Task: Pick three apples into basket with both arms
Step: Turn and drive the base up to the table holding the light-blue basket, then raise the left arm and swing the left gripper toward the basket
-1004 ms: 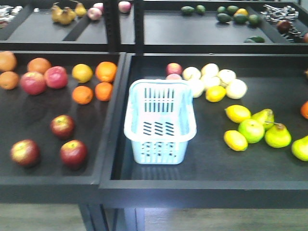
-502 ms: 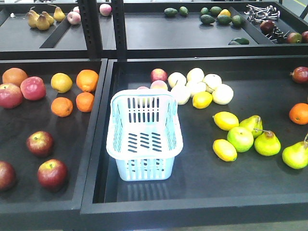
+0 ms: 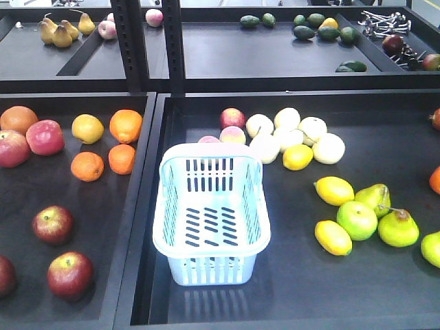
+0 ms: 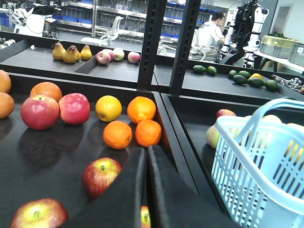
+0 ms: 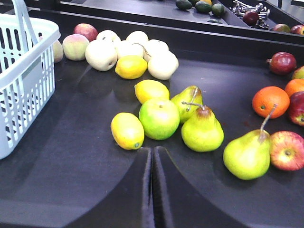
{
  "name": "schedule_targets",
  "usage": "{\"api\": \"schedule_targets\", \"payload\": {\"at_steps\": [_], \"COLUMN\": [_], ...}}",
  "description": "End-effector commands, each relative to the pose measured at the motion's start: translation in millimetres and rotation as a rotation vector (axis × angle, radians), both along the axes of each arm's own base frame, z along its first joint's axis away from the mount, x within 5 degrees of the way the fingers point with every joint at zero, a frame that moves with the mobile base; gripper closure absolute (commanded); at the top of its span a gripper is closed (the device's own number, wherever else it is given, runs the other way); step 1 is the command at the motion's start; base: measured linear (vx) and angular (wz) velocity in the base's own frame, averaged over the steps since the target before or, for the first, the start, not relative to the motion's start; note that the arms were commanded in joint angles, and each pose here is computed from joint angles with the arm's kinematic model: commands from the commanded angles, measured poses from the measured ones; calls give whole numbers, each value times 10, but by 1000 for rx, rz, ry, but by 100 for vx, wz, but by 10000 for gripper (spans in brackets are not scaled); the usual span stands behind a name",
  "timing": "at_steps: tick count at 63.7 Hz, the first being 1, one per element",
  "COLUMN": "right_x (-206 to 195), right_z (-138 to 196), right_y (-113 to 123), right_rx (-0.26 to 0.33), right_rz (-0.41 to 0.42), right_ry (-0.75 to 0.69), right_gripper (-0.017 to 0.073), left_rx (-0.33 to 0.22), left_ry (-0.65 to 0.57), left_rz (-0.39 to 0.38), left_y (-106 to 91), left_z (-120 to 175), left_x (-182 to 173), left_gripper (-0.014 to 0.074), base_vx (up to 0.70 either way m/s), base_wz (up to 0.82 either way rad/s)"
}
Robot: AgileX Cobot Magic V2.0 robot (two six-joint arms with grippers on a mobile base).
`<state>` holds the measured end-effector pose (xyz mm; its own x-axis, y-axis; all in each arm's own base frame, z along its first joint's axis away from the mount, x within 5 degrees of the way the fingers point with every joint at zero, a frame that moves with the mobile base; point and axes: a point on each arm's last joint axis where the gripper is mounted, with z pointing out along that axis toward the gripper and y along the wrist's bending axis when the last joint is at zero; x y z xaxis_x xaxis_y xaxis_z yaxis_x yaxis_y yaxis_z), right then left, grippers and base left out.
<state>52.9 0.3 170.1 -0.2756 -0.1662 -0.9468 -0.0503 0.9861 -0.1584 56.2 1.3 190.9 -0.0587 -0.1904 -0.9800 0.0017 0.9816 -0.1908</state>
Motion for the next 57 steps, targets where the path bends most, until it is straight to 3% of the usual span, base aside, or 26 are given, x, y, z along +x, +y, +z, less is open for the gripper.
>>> {"api": "schedule_targets", "payload": {"at_steps": [1, 57], "right_x": [4, 4], "right_z": [173, 173], "right_y": [-3, -3], "right_rx": [-17, -17], "right_rz": [0, 0], "right_ry": [-110, -110], "right_gripper": [568, 568], "left_rx": [-6, -6], "left_ry": [-83, -83], "left_rz": [-36, -36], "left_y": [-30, -30], "left_z": [98, 98], "left_x": [-8, -8], "left_gripper": [600, 600], "base_vx": [10, 6], "base_wz": [2, 1]}}
